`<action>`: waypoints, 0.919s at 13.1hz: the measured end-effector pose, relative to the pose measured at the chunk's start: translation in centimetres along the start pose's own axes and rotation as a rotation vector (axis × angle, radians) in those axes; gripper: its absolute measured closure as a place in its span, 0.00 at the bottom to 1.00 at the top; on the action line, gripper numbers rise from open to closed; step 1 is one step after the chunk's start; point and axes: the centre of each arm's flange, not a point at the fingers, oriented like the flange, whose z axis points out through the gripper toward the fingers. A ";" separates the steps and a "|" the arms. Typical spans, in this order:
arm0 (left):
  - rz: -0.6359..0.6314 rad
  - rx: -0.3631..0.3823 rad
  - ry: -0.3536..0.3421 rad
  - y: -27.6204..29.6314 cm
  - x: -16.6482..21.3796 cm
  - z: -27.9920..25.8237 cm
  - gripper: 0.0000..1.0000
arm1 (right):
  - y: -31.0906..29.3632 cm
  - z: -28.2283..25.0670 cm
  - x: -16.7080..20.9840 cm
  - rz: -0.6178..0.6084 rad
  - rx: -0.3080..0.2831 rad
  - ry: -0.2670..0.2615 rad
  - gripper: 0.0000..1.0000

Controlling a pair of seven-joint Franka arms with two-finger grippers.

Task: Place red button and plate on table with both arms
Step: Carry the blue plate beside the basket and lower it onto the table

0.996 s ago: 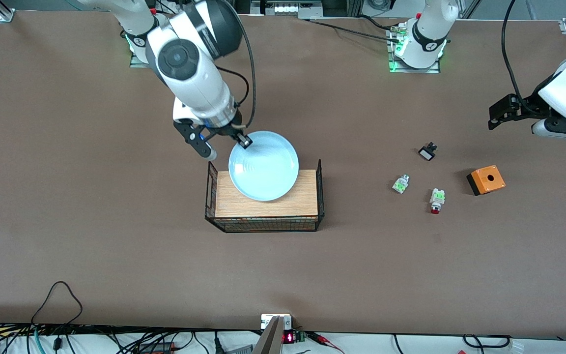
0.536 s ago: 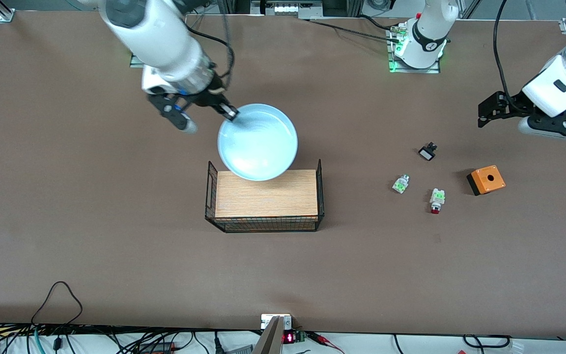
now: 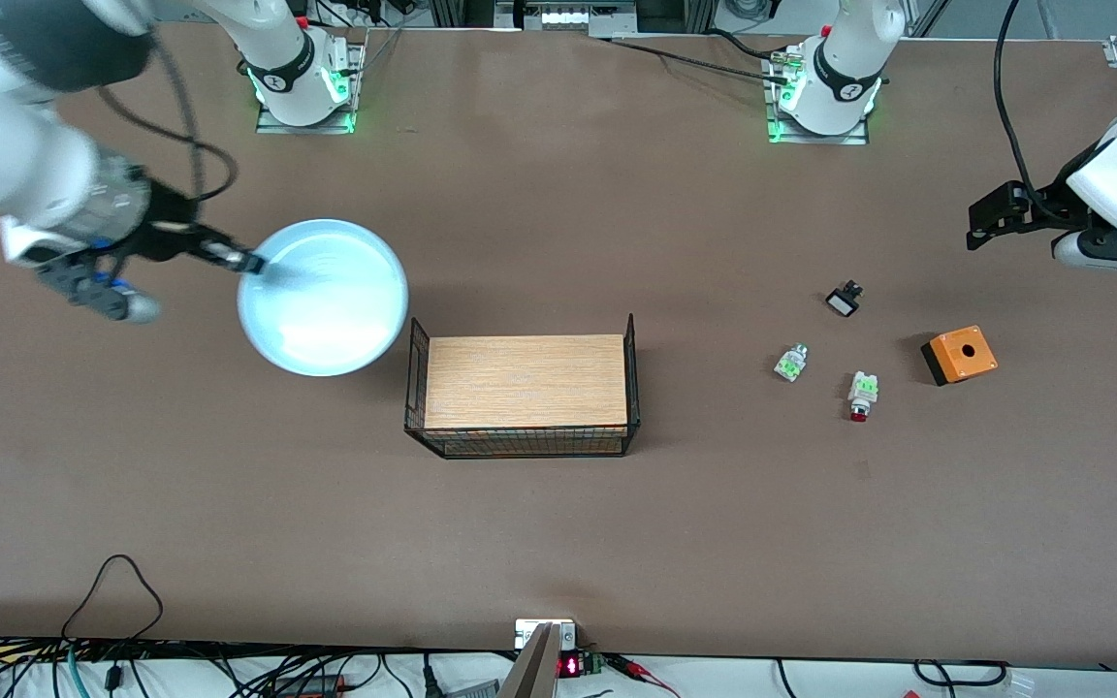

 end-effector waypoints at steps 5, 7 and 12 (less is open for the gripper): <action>0.004 0.001 0.013 0.2 0.0 -0.9 0.00 | 5.8 6.1 4.2 -0.227 -0.186 -0.005 0.98; 0.004 0.001 0.012 0.2 0.0 -0.9 0.00 | 8.1 10.1 5.7 -0.300 -0.197 0.013 0.98; 0.000 -0.001 -0.010 0.0 -0.3 -0.7 0.00 | 16.2 19.7 7.4 -0.429 -0.195 0.042 0.98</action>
